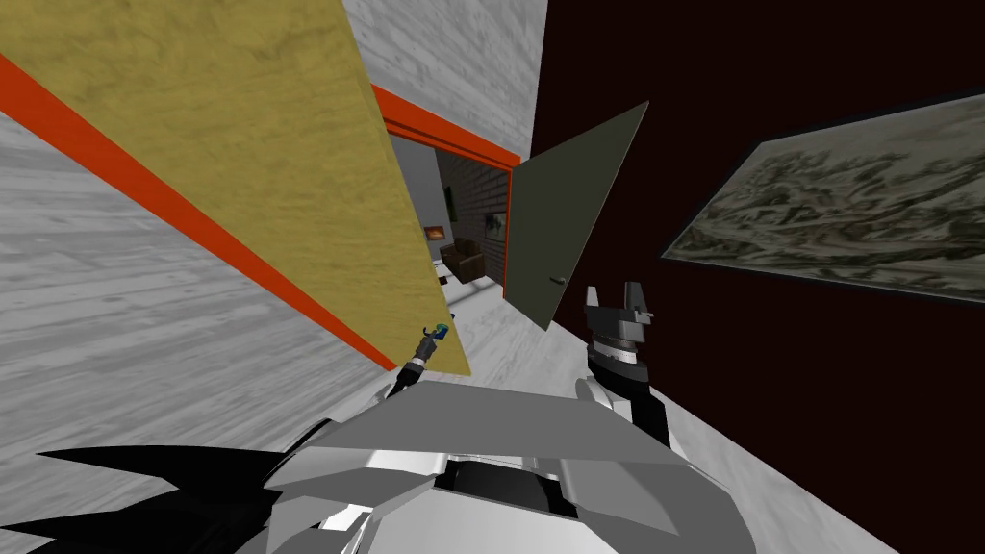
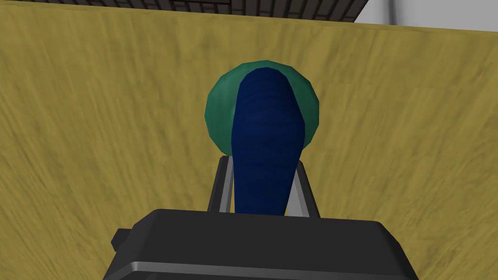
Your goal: Pull the door open
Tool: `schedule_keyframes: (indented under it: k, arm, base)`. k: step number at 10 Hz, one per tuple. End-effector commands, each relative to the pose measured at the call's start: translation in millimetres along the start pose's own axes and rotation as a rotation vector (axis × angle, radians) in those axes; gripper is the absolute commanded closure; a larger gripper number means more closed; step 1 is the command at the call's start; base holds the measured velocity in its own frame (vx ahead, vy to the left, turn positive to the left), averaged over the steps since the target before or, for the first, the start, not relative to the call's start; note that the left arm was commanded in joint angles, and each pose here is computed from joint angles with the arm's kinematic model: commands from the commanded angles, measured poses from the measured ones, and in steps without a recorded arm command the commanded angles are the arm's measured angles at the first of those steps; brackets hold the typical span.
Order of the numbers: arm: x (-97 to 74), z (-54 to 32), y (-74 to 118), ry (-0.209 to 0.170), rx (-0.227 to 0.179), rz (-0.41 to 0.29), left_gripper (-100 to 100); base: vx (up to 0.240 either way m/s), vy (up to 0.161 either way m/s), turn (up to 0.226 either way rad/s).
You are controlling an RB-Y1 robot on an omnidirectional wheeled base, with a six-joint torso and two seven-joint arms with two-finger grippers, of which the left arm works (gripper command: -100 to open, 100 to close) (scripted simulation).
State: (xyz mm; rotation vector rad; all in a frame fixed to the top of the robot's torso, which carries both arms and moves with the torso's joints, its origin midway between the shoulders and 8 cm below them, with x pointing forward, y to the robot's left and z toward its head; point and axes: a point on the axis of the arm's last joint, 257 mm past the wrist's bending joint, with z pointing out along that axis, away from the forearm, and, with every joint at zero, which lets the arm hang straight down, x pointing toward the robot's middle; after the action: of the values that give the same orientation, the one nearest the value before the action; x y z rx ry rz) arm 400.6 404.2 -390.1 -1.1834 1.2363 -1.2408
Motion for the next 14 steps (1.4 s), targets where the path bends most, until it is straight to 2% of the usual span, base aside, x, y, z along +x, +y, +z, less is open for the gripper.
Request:
schedule_keyframes:
  k: [1,2,3,4,6,9,12,14]
  arm:
    - [7.6,5.9,2.2,0.006,-0.006,-0.003,100]
    - [9.2,10.0,1.7,0.005,-0.006,-0.002,100]
    - [7.7,8.5,1.9,0.005,-0.006,-0.003,100]
    - [3.3,-2.8,4.0,0.008,-0.009,-0.003,100]
    - [-3.0,-14.3,4.1,0.009,-0.008,-0.003,100]
    - [-16.8,-41.5,3.4,0.015,-0.006,-0.002,100]
    - [-22.8,-54.2,2.6,0.018,-0.006,-0.002,100]
    - [-29.3,-68.6,1.2,0.023,-0.006,-0.002,100]
  base:
    - [-0.158,0.097,-0.096]
    - [-0.146,0.098,-0.071]
    - [-0.062,0.04,-0.037]
    - [-0.103,0.001,-0.234]
    - [-0.158,0.032,-0.155]
    - [-0.18,0.065,-0.206]
    - [-0.131,0.041,-0.107]
    - [-0.118,0.045,-0.166]
